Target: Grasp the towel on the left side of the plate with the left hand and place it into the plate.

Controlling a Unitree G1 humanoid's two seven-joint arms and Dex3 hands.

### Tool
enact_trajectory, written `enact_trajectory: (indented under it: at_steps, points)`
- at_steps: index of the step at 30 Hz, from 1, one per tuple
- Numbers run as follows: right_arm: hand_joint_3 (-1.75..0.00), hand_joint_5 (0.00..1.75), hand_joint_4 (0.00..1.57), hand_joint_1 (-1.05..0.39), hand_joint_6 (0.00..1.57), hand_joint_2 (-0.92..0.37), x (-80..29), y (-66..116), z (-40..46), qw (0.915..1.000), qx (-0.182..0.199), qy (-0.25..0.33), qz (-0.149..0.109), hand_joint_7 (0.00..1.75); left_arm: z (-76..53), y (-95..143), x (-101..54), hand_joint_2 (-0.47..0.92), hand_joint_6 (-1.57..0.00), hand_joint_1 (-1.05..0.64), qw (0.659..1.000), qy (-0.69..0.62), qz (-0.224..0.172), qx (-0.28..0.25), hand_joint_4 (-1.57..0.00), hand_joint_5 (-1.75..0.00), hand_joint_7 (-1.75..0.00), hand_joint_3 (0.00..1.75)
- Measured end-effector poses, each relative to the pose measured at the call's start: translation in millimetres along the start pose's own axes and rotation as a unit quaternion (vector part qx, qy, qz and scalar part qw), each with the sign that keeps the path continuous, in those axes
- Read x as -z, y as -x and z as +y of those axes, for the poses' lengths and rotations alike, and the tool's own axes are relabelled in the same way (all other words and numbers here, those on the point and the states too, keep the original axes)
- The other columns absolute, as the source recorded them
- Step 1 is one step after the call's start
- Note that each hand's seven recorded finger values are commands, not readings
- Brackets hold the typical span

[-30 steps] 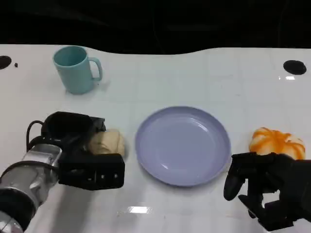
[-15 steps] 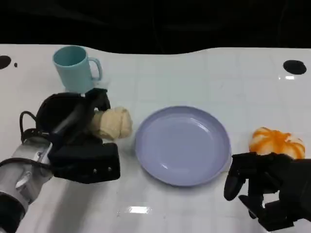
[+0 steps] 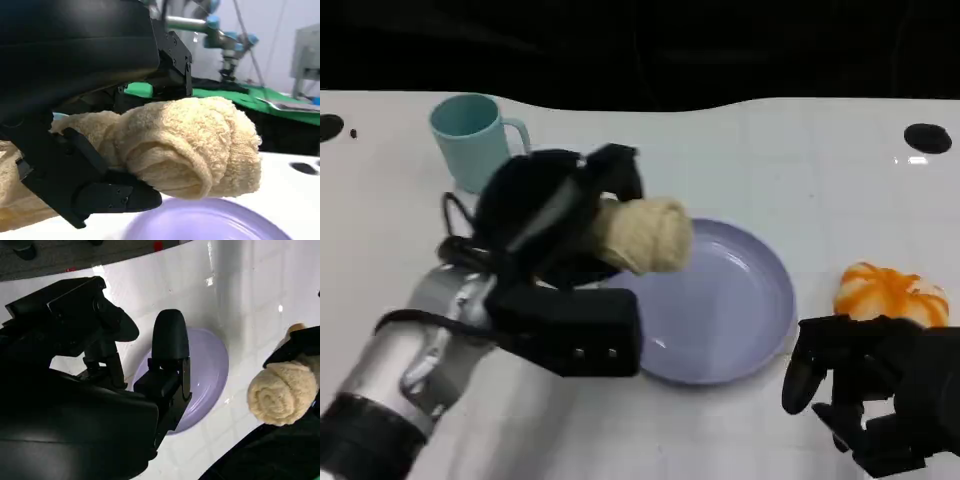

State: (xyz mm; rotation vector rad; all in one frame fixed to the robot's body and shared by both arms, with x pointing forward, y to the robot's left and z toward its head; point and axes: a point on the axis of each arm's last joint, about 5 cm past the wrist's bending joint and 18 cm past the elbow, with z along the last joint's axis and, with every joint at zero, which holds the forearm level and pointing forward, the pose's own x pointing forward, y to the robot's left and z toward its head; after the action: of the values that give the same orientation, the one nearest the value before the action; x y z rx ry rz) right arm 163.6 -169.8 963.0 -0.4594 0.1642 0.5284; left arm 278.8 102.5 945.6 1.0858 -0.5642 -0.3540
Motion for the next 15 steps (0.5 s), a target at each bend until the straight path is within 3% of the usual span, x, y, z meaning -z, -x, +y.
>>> enact_trajectory:
  at_steps: [9, 13, 15]
  points:
    - [-1.06, 1.69, 0.7, 0.02, 0.68, -0.58, 0.2, 0.4, 0.1, 1.0, 0.0, 0.0, 0.0, 1.43, -10.8, -11.0, -29.2, 0.43, -0.63, -0.21, 0.998, 0.022, -0.02, 0.046, -0.88, -1.75, -1.75, 1.06]
    - [-1.06, 1.71, 0.7, 0.03, 0.69, -0.58, -0.5, 0.8, 0.2, 1.0, 0.0, 0.0, -0.001, 1.43, -18.0, -13.2, -37.1, 0.64, -0.87, -0.24, 0.997, 0.027, -0.019, 0.076, -0.73, -1.59, -0.88, 0.61]
    - [-1.06, 1.71, 0.7, 0.02, 0.69, -0.58, -0.8, 0.9, 0.2, 1.0, 0.0, 0.0, -0.002, 1.43, -19.8, -14.0, -39.4, 0.82, -0.88, -0.28, 0.996, 0.031, -0.014, 0.085, -0.65, -1.35, -0.44, 0.26]
